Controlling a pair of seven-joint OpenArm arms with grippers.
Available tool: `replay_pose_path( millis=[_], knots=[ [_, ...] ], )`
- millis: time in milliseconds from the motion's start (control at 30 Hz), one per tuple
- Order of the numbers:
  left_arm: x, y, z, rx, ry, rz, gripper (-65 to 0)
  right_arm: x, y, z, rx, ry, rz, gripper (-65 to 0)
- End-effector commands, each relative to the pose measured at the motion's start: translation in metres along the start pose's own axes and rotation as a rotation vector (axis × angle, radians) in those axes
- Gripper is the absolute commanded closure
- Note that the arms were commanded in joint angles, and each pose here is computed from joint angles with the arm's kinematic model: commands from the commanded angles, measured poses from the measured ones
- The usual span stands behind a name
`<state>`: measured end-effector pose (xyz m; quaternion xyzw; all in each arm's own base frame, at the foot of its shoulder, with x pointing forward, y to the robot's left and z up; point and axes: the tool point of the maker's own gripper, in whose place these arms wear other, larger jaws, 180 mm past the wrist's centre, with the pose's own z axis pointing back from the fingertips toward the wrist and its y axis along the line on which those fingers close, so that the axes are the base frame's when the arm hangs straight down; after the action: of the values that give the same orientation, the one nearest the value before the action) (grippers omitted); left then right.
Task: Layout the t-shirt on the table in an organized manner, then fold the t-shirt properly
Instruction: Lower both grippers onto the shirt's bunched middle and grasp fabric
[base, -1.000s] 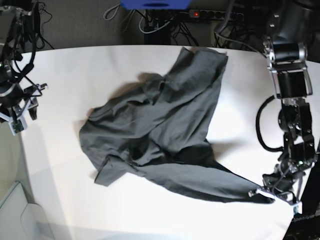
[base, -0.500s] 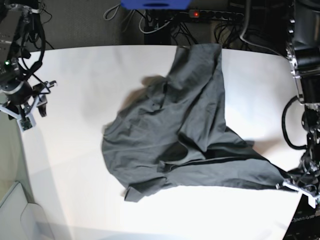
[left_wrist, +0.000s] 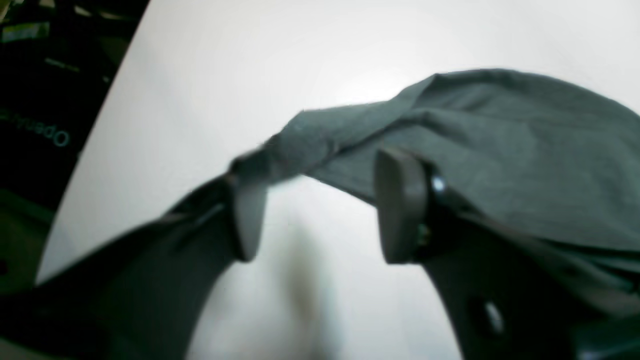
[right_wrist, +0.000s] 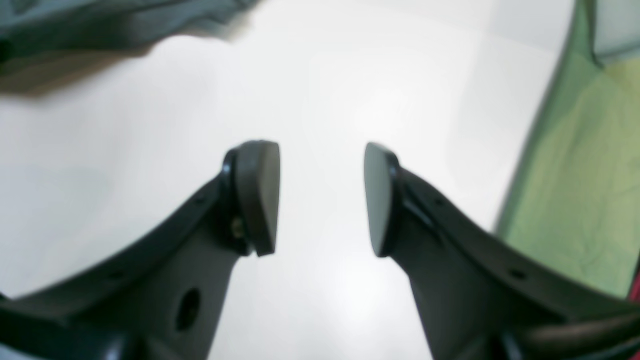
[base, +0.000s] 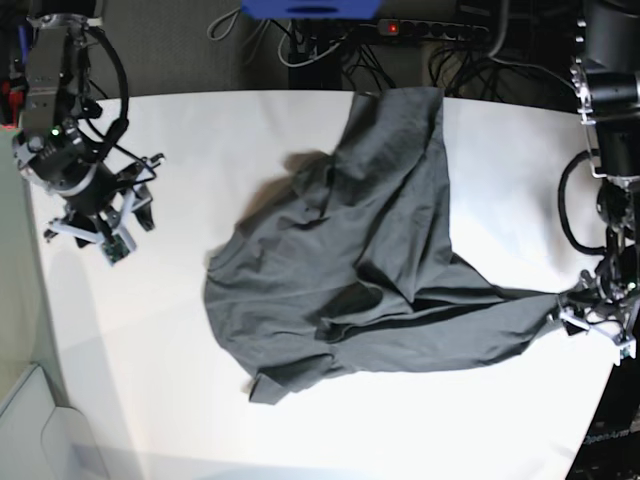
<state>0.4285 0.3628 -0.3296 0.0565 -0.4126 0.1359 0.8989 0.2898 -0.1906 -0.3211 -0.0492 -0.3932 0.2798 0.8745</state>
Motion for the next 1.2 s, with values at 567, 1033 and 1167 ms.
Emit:
replay_pose_path(
  millis=[567,1033,1167],
  knots=[
    [0.051,-0.044,0.057,-0.088,-0.245,-0.134,-48.9,0.067,0.109,-0.044,0.29,-0.13,0.013,-28.3],
    [0.032,-0.166,0.051,-0.23,-0.26,-0.141,-49.0,0.077,0.146,-0.081,0.408,-0.085,-0.003,-26.9],
    [0.03,-0.201,0.054,-0.249,-0.271,-0.169,-49.0,0.069,0.144,-0.099,0.421,-0.033,-0.017,-16.7]
  ],
)
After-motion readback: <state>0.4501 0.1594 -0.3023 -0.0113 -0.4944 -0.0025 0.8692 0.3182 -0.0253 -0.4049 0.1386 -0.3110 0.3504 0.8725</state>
